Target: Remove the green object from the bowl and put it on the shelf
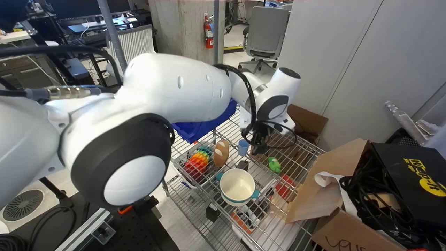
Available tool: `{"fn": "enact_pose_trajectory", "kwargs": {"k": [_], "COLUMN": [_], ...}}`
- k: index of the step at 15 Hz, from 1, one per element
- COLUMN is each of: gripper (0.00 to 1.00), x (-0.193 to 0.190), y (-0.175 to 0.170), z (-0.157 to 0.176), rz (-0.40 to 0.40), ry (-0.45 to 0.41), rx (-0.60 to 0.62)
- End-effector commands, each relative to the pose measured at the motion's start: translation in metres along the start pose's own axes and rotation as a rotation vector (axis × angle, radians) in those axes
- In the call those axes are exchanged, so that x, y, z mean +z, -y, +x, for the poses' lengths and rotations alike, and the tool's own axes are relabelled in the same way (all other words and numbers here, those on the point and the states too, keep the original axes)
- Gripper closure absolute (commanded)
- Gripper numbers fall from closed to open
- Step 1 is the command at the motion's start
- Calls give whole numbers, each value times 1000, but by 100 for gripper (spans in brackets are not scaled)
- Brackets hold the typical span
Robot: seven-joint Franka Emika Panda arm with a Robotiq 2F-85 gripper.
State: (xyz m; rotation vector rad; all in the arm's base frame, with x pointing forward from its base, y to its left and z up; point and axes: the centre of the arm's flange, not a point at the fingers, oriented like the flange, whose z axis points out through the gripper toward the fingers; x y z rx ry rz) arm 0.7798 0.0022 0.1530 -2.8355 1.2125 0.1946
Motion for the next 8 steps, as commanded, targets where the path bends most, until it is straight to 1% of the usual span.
{"fn": "enact_pose_trajectory", "kwargs": {"k": [1,2,3,4,5,8], "gripper": [1,0,11,2,0,0], "x": [-53,-25,-37,-40,-36,-21], "y": [2,18,25,27,26,15], "z": [-82,-39,-51,-54,-52,-41], "rz": [-62,-38,-42,-39,-41,-51], "ry": [177,89,96,91,91,99], "rx": [-68,-47,-60,-64,-61,-43]}}
